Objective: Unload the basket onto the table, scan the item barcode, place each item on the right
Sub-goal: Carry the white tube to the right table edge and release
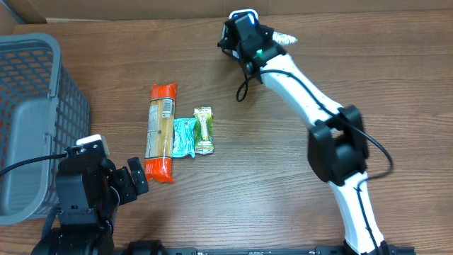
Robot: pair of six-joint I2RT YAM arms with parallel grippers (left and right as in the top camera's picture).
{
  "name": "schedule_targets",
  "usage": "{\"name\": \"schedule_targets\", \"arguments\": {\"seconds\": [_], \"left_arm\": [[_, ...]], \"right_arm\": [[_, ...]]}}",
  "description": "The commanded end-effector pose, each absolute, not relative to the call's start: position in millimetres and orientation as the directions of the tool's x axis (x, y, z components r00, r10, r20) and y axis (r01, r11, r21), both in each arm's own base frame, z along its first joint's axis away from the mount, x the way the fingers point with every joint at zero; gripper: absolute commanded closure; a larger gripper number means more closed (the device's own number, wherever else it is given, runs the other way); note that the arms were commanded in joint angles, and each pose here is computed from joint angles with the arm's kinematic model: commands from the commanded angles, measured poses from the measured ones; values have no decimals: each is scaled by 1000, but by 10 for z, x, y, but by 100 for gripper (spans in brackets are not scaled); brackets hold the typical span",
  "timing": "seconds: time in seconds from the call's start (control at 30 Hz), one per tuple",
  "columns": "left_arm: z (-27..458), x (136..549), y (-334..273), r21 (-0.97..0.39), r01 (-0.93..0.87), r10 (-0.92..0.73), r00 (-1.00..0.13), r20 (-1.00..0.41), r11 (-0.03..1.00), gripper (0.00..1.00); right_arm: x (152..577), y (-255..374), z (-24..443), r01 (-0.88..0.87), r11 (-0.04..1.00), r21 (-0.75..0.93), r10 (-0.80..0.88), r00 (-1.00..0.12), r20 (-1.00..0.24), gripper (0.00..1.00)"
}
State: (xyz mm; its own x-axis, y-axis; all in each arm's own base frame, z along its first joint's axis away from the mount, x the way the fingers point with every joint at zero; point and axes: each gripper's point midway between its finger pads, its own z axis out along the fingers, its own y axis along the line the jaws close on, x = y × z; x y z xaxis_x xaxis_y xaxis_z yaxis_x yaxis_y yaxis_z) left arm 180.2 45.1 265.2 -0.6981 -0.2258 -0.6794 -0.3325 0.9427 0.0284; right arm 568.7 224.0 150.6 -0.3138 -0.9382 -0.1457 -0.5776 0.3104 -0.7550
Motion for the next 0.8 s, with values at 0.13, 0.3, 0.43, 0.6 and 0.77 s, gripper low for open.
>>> {"name": "schedule_targets", "arguments": {"seconds": [0.13, 0.3, 0.43, 0.6, 0.77], "left_arm": [[2654, 1792, 487, 32, -354, -238, -690, -684, 935, 1], [2653, 1792, 487, 32, -354, -238, -690, -684, 935, 0], [2653, 1791, 488, 33, -355, -238, -690, -683, 934, 0], [2648, 1786, 487, 33, -354, -238, -692, -681, 935, 1], [2649, 1786, 488, 34, -355, -238, -692, -681, 934, 0]], "right_arm": [[4791, 2060, 3343, -451, 871, -195, -423, -486, -765, 96], [4449, 1487, 3236, -216, 960, 179, -47, -755, -654, 96], [4363, 900, 2894, 17, 952, 306, 167, -865, -473, 96], [4364, 37, 2219, 404, 820, 404, 523, -816, -245, 96], [4310, -494, 1541, 620, 653, 435, 724, -680, -118, 96]]}}
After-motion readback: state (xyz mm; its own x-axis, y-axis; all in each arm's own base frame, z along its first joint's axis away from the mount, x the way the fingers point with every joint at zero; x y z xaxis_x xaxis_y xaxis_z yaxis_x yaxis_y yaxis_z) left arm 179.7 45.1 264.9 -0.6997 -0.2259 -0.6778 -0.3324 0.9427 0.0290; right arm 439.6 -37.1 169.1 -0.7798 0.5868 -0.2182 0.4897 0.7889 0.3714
